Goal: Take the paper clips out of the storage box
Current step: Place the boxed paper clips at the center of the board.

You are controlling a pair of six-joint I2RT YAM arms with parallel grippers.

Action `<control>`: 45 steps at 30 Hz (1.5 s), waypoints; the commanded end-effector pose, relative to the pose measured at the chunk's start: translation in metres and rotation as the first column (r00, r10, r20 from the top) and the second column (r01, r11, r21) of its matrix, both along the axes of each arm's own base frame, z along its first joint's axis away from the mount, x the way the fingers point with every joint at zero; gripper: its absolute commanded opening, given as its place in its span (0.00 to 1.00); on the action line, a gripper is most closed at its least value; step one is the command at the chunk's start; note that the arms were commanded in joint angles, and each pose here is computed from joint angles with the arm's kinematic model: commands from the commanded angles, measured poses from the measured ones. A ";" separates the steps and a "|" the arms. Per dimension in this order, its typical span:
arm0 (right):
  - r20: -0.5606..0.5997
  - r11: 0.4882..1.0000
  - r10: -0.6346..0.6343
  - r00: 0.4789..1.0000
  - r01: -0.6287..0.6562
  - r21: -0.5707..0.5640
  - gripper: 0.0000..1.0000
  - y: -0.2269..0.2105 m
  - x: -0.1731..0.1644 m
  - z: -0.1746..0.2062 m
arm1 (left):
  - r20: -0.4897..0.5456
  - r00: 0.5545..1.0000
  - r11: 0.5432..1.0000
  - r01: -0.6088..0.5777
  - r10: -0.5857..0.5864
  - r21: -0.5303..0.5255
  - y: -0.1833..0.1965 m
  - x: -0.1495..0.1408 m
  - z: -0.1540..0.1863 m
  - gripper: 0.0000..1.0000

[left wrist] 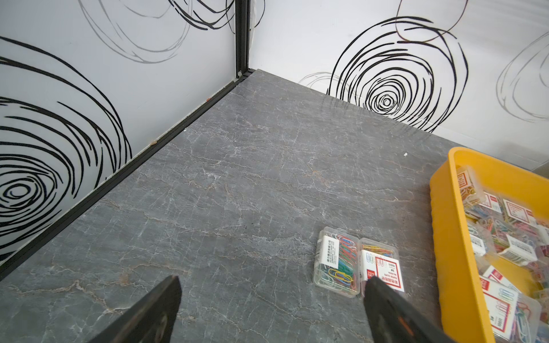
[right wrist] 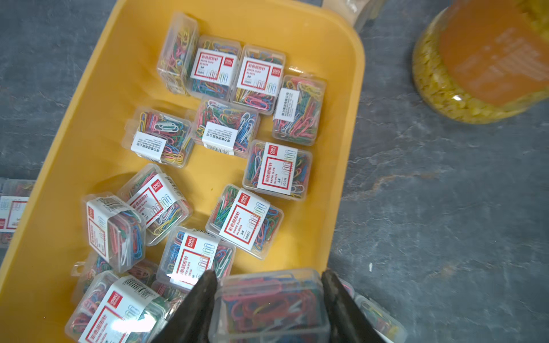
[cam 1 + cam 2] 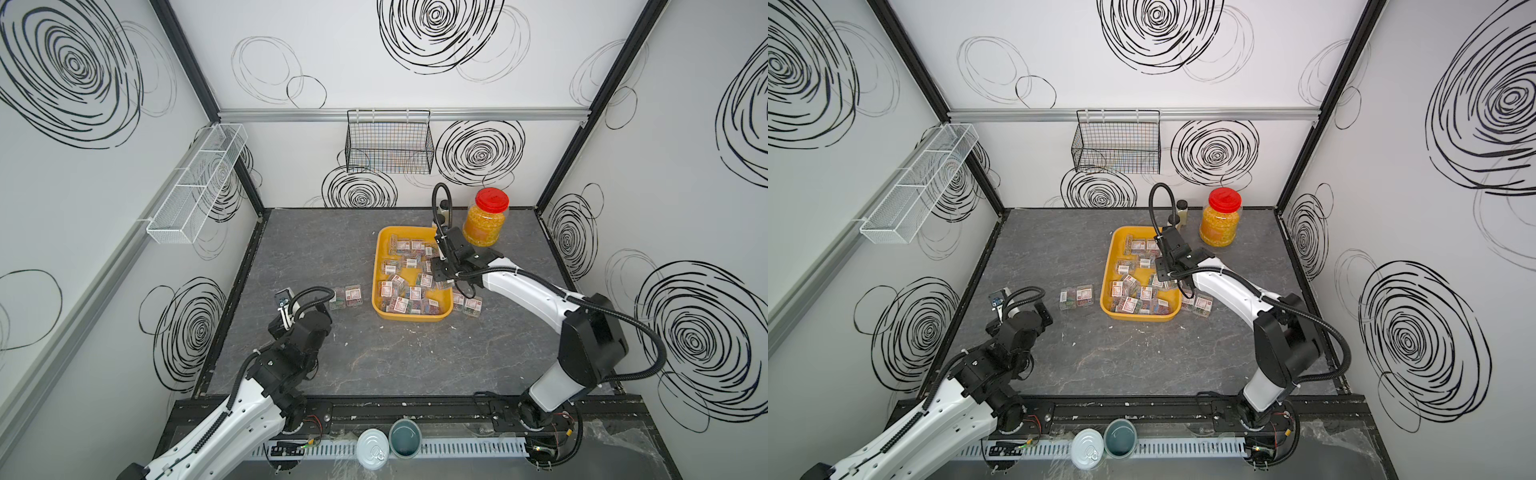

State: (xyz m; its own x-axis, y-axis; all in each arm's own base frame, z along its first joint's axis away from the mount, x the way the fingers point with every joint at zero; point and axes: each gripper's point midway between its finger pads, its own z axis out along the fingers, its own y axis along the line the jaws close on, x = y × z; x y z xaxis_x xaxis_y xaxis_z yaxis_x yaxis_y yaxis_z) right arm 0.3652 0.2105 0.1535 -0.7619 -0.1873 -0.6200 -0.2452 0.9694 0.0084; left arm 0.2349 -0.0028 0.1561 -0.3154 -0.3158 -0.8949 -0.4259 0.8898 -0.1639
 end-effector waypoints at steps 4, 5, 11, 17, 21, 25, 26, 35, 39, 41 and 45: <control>0.075 0.977 -0.202 0.977 0.195 0.082 0.35 -0.062 -0.013 0.021 | 0.028 0.999 1.000 -0.019 0.020 -0.005 0.003 0.001 0.004 0.99; 0.080 0.969 -0.236 0.969 0.227 0.100 0.35 -0.074 -0.017 0.020 | 0.028 0.999 1.000 -0.018 0.018 -0.006 0.003 0.000 0.004 0.99; 0.086 0.883 -0.451 0.889 0.430 0.186 0.34 -0.148 -0.039 0.000 | 0.030 0.999 1.000 -0.013 0.014 -0.010 0.002 0.000 0.004 0.99; -0.009 0.794 -0.574 0.819 0.560 0.237 0.34 -0.190 -0.057 -0.049 | 0.021 1.000 1.000 -0.014 0.014 -0.004 0.002 0.001 0.003 0.99; -0.064 0.773 -0.592 0.803 0.589 0.234 0.32 -0.198 -0.061 -0.074 | 0.023 1.000 1.000 -0.015 0.015 -0.006 0.002 0.001 0.003 0.99; -0.099 0.779 -0.576 0.812 0.581 0.236 0.31 -0.195 -0.057 -0.083 | 0.023 1.000 1.000 -0.016 0.016 -0.005 0.002 0.001 0.003 0.99; -0.103 0.781 -0.572 0.814 0.579 0.236 0.31 -0.193 -0.057 -0.085 | 0.024 1.000 1.000 -0.016 0.016 -0.006 0.002 0.001 0.004 0.99; -0.157 0.788 -0.535 0.830 0.558 0.261 0.31 -0.180 -0.044 -0.097 | 0.021 1.000 1.000 -0.018 0.018 -0.004 0.002 0.001 0.003 0.99; -0.163 0.786 -0.542 0.824 0.566 0.248 0.31 -0.179 -0.039 -0.103 | 0.021 1.000 1.000 -0.019 0.019 -0.003 0.002 0.001 0.003 0.99; -0.171 0.789 -0.538 0.825 0.565 0.242 0.30 -0.177 -0.037 -0.107 | 0.022 1.000 1.000 -0.019 0.019 -0.003 0.002 0.001 0.003 0.99; -0.172 0.792 -0.542 0.823 0.568 0.225 0.33 -0.175 -0.038 -0.109 | 0.021 1.000 1.000 -0.019 0.019 -0.003 0.002 0.002 0.003 0.99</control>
State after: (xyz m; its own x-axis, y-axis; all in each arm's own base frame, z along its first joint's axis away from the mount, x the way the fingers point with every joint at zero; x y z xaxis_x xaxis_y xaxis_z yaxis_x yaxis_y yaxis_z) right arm 0.3228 0.0321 0.0419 -0.7508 0.4320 -0.4996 0.3433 0.9015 0.2637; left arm 0.2349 -0.0029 0.1561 -0.3156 -0.3162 -0.8947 -0.4254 0.8900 -0.1644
